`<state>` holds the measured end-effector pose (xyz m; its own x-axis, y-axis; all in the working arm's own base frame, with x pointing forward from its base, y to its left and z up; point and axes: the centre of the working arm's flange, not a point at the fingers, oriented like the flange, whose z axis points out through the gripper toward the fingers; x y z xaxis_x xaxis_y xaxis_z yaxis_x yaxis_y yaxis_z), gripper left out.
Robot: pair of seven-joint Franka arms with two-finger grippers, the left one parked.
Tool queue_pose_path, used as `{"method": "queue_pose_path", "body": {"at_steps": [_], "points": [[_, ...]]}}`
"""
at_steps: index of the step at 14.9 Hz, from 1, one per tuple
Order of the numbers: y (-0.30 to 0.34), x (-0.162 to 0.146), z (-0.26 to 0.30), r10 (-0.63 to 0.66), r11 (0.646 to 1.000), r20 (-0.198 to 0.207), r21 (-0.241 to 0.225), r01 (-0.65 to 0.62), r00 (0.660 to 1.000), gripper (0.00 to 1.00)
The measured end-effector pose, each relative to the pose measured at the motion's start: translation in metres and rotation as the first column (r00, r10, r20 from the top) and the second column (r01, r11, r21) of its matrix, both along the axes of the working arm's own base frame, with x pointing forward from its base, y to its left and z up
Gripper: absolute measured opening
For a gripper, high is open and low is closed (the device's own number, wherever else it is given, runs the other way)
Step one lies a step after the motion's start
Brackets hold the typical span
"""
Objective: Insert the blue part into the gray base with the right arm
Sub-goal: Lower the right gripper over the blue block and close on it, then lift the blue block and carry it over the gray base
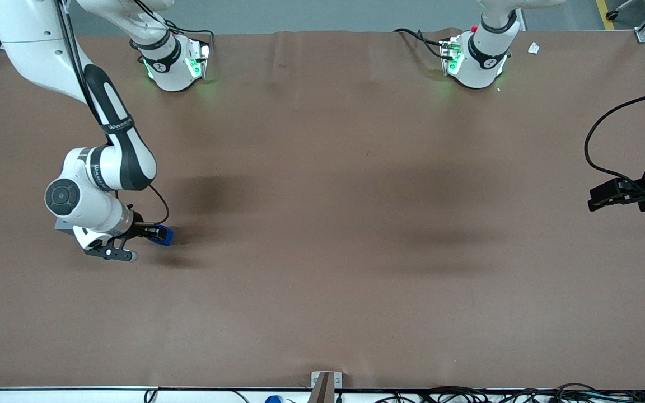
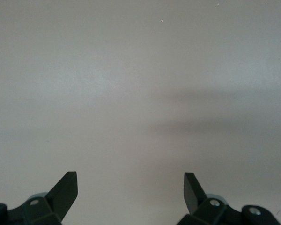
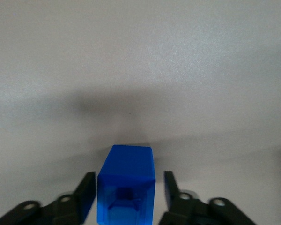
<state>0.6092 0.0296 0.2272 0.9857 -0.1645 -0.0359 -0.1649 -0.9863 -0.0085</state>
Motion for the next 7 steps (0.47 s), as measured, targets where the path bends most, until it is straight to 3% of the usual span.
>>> {"method": "queue_pose_path", "body": {"at_steps": [2,3,7], "points": [[0.0001,-0.0005,-0.0007,0.0,1.0,-0.002,0.0,0.0,1.0,0.59],[0.0001,-0.0005,-0.0006,0.0,1.0,-0.001,0.0,0.0,1.0,0.51],[0.0001,-0.0006,-0.0005,0.0,1.0,-0.004,0.0,0.0,1.0,0.51]]}}
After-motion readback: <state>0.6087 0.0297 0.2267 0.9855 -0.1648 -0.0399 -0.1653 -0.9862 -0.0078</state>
